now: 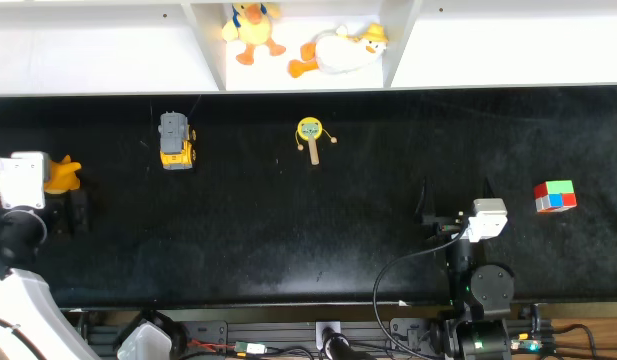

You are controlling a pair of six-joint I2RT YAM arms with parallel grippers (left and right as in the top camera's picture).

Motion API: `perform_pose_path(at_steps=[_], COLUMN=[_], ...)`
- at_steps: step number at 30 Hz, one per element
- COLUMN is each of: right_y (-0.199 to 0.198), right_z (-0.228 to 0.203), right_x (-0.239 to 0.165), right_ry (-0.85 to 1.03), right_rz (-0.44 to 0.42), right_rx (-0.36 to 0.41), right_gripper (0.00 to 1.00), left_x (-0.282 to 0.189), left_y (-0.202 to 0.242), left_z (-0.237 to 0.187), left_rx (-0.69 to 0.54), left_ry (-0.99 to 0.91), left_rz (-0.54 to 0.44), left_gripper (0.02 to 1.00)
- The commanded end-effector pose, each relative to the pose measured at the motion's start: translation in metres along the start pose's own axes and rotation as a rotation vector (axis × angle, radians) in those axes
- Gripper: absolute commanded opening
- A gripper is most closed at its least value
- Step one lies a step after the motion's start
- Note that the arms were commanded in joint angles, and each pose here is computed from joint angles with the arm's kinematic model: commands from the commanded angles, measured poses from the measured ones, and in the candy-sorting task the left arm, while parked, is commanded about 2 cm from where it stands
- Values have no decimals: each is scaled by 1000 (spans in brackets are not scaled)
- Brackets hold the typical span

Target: Store Toys

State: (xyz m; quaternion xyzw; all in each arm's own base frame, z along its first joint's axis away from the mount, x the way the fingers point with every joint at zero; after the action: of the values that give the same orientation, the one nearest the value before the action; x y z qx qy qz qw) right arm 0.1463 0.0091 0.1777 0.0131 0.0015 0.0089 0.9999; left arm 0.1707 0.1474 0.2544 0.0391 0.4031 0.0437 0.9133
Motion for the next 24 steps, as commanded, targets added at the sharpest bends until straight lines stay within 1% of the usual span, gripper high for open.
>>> perform_pose_path(at_steps=[1,5,9,16,20,24], right_y=[-1,-1,-1,-1,-1,-1], right_z=[-3,-3,-3,-3,-3,-3], right_x=[0,0,0,0,0,0], right_ry=[-1,-1,-1,-1,-1,-1], right_rz=[-9,-9,-9,-9,-9,-9], right_rx=[4,4,4,4,4,4], right_gripper=[996,996,993,996,996,993], left_x=[-5,0,9,33,45,51], left_y=[23,43,46,56,66,70], left_z=[2,-4,-8,-13,-13,-12], left_rx=[86,50,25,-8,-51,-46], left_ry=[-44,-42,-39,-32,-44,-69], left_rz=[59,105,55,-3,9,-4], left_gripper=[998,996,998,998,996,998])
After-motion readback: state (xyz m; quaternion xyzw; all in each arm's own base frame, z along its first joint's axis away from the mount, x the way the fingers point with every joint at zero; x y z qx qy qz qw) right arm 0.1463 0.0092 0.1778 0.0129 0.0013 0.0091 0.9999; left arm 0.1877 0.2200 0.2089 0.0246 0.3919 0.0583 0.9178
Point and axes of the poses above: each gripper's point midway between its finger pads, its own x axis out along the fingers, its own y axis along the line the jaws close on, z = x × y, the point moved 10 cm from there along -x, back along the fingers, and after that the axes turned 1 degree about -x, right-handed, at the moved point
